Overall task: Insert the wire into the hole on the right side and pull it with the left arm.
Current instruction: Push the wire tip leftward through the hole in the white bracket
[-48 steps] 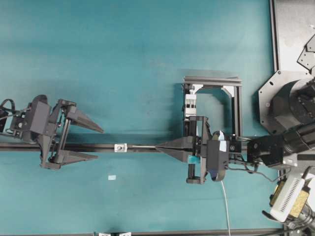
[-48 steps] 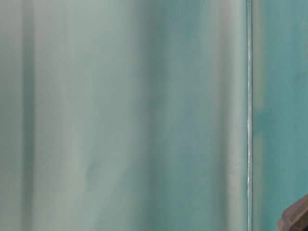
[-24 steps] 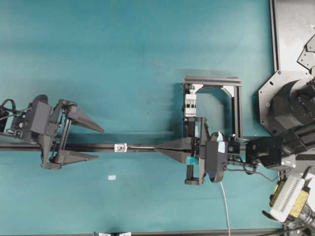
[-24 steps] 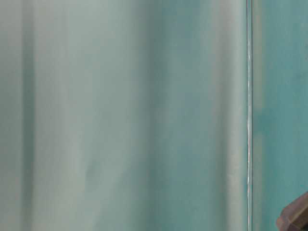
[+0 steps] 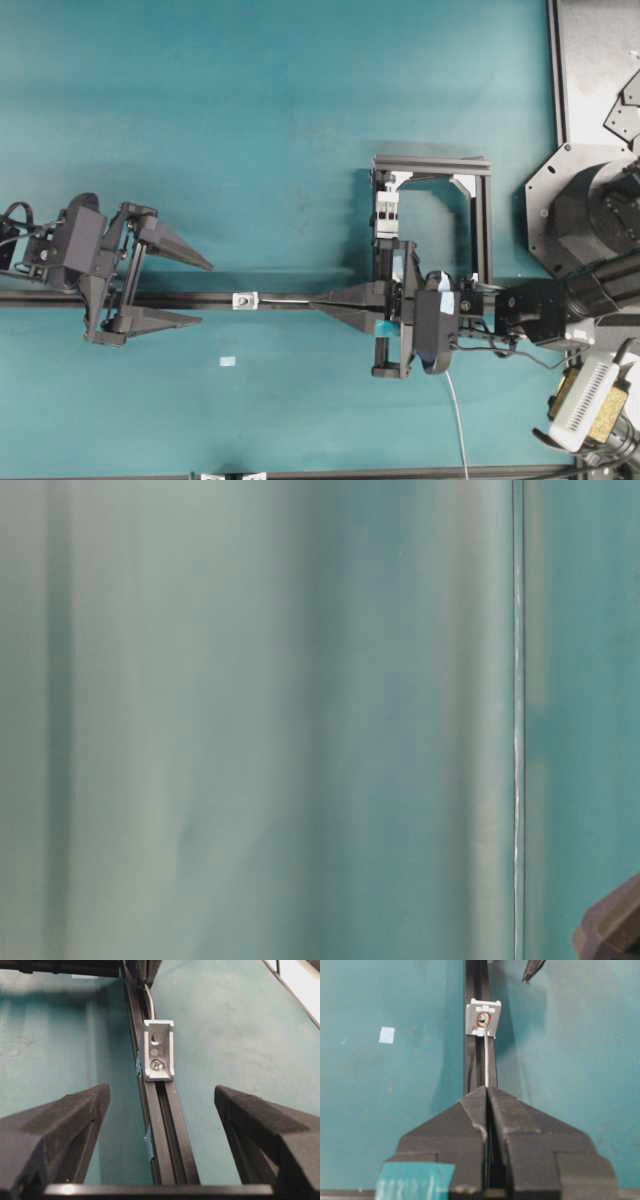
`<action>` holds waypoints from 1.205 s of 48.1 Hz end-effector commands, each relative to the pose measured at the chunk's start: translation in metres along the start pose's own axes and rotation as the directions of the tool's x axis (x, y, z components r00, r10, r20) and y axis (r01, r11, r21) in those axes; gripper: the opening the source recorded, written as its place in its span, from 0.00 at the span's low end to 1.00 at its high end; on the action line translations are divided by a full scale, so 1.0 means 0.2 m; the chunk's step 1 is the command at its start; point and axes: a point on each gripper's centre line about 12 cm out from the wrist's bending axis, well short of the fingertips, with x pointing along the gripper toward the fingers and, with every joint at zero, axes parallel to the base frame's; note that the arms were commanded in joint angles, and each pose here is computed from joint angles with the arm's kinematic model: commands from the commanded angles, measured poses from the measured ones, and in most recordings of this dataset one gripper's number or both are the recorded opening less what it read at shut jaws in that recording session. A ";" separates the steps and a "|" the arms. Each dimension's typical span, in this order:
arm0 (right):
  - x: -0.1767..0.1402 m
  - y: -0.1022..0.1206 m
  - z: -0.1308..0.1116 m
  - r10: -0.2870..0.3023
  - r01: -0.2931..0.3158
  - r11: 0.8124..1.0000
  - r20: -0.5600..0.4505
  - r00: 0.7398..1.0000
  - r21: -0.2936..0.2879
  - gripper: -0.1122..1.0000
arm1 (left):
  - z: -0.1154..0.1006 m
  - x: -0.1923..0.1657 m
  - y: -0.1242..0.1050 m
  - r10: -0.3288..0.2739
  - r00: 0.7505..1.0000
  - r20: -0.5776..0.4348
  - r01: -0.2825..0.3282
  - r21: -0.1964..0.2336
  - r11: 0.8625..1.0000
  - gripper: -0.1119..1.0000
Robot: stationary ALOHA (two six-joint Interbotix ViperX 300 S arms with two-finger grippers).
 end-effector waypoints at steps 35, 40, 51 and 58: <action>0.06 0.03 0.02 -0.010 0.010 1.000 0.027 1.000 0.013 0.14 | 0.04 0.02 -0.01 -0.003 1.000 0.027 0.003 -0.004 1.000 0.83; 0.07 0.02 0.02 -0.016 0.015 1.000 0.028 0.999 0.014 0.14 | 0.04 0.02 -0.01 -0.004 1.000 0.024 0.004 -0.004 1.000 0.83; 0.10 0.02 0.03 -0.027 0.026 1.000 0.032 0.999 0.016 0.14 | 0.04 0.02 -0.02 -0.008 1.000 0.024 0.008 -0.002 1.000 0.83; 0.12 0.02 0.03 -0.036 0.035 0.999 0.037 0.999 0.018 0.14 | 0.04 0.03 -0.02 -0.010 1.000 0.025 0.010 -0.002 1.000 0.83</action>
